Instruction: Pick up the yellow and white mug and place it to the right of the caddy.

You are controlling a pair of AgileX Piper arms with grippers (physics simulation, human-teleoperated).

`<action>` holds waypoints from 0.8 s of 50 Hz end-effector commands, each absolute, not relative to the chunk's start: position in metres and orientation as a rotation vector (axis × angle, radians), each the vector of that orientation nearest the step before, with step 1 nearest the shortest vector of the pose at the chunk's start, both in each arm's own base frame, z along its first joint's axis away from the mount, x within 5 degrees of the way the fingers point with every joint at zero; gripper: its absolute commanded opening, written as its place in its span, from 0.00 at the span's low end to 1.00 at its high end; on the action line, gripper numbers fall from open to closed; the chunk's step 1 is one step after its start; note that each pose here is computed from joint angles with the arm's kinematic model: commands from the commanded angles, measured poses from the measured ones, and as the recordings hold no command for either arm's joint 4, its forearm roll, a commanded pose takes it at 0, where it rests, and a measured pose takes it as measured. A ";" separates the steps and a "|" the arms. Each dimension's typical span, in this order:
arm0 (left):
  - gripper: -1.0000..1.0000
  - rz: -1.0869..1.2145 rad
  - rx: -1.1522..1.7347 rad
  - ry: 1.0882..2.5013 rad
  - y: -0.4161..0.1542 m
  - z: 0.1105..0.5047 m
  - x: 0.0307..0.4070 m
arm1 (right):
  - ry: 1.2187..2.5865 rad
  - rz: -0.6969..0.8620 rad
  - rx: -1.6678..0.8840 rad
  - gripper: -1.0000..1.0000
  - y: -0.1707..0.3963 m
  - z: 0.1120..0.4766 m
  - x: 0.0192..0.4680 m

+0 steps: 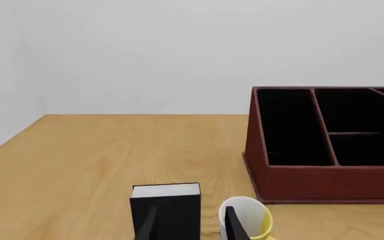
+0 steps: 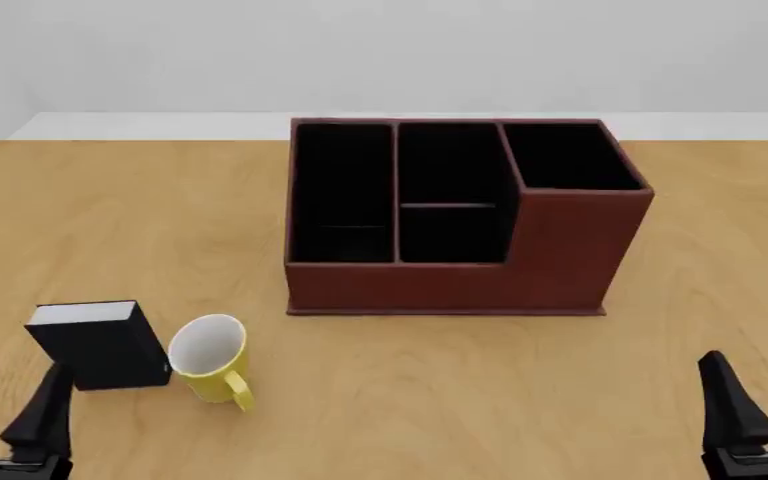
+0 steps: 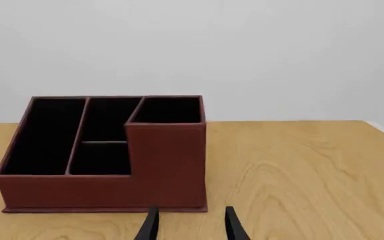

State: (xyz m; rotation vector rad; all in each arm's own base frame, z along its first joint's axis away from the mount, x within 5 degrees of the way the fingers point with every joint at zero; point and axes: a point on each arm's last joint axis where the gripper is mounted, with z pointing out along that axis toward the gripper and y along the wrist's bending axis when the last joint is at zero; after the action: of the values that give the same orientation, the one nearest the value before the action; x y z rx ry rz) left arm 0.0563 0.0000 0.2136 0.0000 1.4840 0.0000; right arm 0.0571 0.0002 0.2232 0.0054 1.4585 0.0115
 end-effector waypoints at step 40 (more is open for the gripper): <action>1.00 0.000 0.000 1.485 0.000 0.214 0.057 | 1.529 0.174 -0.204 1.00 0.016 0.214 0.064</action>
State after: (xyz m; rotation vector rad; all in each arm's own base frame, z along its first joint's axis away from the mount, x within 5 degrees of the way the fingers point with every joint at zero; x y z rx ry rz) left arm 0.0566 0.0000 0.2144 0.0000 1.4849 0.0000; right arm 0.0585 0.0092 0.2142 -0.1268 1.5074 0.1168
